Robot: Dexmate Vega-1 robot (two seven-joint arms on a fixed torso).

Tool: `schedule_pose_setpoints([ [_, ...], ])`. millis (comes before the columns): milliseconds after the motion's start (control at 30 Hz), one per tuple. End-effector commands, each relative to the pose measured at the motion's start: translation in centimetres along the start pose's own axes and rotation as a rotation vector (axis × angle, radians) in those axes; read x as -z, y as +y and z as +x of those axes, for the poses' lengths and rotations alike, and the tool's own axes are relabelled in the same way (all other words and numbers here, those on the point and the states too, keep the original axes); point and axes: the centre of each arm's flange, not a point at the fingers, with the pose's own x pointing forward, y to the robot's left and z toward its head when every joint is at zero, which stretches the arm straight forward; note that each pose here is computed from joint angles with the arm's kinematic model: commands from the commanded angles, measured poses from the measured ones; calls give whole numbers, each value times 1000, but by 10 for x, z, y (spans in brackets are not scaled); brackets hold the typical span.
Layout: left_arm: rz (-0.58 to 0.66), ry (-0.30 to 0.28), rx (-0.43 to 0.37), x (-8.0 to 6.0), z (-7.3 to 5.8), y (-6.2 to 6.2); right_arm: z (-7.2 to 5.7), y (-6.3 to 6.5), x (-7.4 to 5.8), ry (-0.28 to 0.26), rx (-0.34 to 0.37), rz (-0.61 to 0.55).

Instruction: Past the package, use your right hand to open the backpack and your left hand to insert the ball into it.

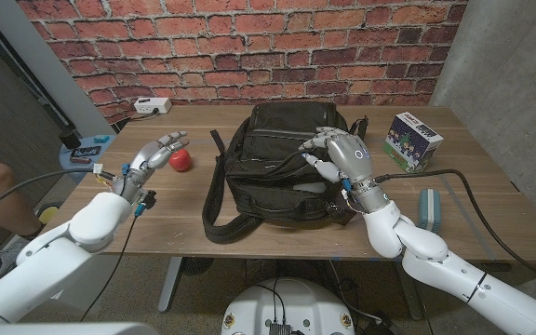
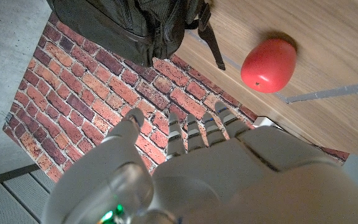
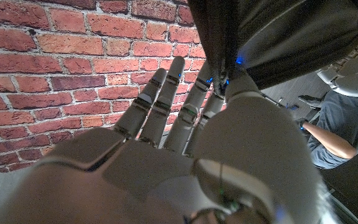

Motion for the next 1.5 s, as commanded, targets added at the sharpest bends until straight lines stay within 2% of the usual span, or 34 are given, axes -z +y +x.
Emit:
schedule_pose_setpoints([
  [33, 127, 14, 4, -6, -3, 8, 12, 3, 4, -14, 5, 5],
  [333, 253, 8, -36, -14, -2, 15, 25, 6, 11, -19, 13, 1],
  [667, 413, 28, -20, -22, 5, 22, 38, 7, 19, -21, 26, -4],
  [1267, 521, 38, 1, -23, 13, 33, 58, 11, 26, -23, 37, -5],
  [1500, 563, 60, -1, -24, 14, 38, 64, 11, 31, -19, 42, 2],
])
